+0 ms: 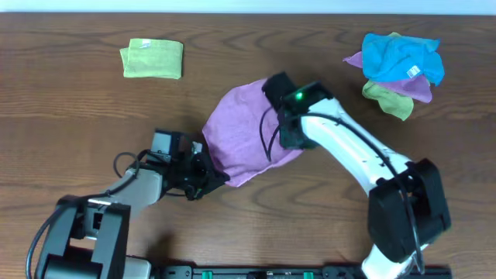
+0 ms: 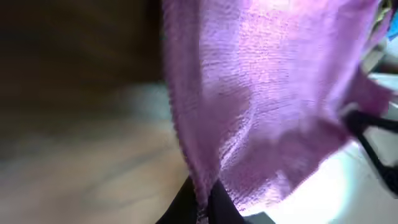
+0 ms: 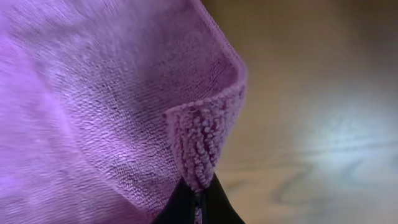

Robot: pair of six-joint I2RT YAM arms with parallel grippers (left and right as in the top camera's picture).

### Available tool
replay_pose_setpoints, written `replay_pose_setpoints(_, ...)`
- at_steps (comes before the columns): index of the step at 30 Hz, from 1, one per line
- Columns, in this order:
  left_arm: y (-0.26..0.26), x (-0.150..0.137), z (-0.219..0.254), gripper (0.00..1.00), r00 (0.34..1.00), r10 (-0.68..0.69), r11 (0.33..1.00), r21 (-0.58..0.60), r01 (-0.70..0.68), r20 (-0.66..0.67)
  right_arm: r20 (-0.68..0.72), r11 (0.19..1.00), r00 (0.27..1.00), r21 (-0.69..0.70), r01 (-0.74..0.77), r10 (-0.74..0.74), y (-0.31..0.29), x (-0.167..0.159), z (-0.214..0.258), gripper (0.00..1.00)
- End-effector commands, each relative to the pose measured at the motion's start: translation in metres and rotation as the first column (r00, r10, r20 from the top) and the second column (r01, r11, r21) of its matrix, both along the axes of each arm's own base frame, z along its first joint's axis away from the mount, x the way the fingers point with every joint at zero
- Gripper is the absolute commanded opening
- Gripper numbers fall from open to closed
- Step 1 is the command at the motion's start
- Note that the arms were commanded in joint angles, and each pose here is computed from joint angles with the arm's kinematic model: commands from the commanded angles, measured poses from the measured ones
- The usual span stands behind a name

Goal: Fold the cloth
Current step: 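Grasp the left edge of the purple cloth with the left gripper, then lift the purple cloth with both grippers and stretch it apart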

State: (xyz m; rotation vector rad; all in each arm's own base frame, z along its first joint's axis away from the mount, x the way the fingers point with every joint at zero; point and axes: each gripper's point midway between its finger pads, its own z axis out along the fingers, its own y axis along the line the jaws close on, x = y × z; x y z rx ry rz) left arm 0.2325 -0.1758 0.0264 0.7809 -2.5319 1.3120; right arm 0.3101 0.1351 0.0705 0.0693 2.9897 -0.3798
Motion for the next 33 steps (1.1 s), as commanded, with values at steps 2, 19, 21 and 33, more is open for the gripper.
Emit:
replay_pose_setpoints(2,0.009,0.006,0.022,0.06,0.994,-0.064,0.997,-0.037,0.067,0.086,-0.024,0.999,0.999,-0.027,0.034,-0.035,0.004,-0.027,-0.01,0.02)
replay_pose_setpoints(19,0.011,0.048,0.069,0.06,0.978,-0.092,0.996,0.005,0.093,0.188,0.146,0.995,0.989,-0.09,0.04,-0.027,0.003,-0.02,0.016,0.01)
replay_pose_setpoints(21,0.014,0.071,0.084,0.06,0.965,-0.075,0.997,0.047,0.065,0.252,0.237,0.999,0.971,-0.031,0.013,-0.005,0.012,0.005,0.032,0.01)
replay_pose_setpoints(33,0.037,0.181,0.151,0.06,0.793,0.075,0.967,0.15,-0.206,0.605,0.608,0.991,0.793,0.118,-0.066,-0.02,0.007,0.129,0.123,0.02)
